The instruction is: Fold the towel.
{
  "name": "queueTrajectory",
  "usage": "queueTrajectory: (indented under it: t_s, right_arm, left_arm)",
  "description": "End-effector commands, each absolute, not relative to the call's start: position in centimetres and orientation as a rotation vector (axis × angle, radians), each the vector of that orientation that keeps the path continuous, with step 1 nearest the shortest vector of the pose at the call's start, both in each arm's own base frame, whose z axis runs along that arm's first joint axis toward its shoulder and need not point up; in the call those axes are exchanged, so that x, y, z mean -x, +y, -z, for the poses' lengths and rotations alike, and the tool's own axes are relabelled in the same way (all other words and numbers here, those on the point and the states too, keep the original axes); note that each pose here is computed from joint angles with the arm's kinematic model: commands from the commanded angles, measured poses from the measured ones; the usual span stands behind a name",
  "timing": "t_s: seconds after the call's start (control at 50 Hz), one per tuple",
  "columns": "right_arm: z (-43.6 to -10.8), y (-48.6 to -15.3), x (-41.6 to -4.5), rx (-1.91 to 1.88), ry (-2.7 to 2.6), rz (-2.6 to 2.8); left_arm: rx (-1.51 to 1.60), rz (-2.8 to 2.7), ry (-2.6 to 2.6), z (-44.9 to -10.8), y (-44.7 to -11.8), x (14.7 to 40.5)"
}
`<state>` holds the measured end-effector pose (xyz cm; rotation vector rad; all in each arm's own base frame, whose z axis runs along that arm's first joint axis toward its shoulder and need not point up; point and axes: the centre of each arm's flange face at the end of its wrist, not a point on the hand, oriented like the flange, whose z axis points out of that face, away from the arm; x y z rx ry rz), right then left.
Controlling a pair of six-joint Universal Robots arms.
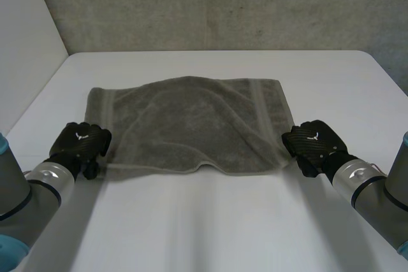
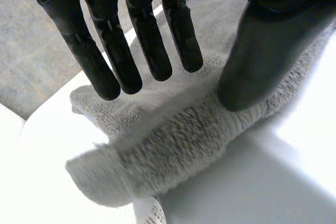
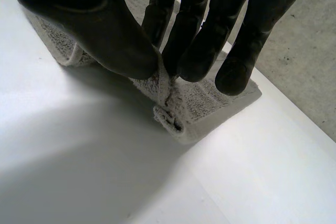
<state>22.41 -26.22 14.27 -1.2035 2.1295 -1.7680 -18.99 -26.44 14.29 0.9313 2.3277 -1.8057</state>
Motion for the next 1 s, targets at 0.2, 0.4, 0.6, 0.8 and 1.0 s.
queueTrajectory:
  t_s: [0.2, 0.4, 0.6, 0.8, 1.0]
  right_arm:
    - [-14.3, -26.2, -22.4, 1.203, 2.13, 1.766]
    - [-14.3, -26.4, -22.3, 1.199, 2.137, 1.771]
    - [-14.2, -26.4, -22.4, 1.201, 2.135, 1.768]
    - [-14.2, -26.4, -22.3, 1.2, 2.136, 1.769]
    - [-13.9, -26.6, -22.3, 1.198, 2.145, 1.76]
  left_arm:
    - [-0.929, 1.756, 2.357, -13.4, -26.4, 18.8]
    - [-0.933, 1.75, 2.359, -13.4, -26.3, 18.8]
    - [-0.955, 1.718, 2.363, -12.7, -26.3, 18.8]
    - [-0.981, 1.691, 2.368, -12.1, -26.2, 18.8]
    - [-1.055, 1.63, 2.334, -11.1, -26.0, 18.7]
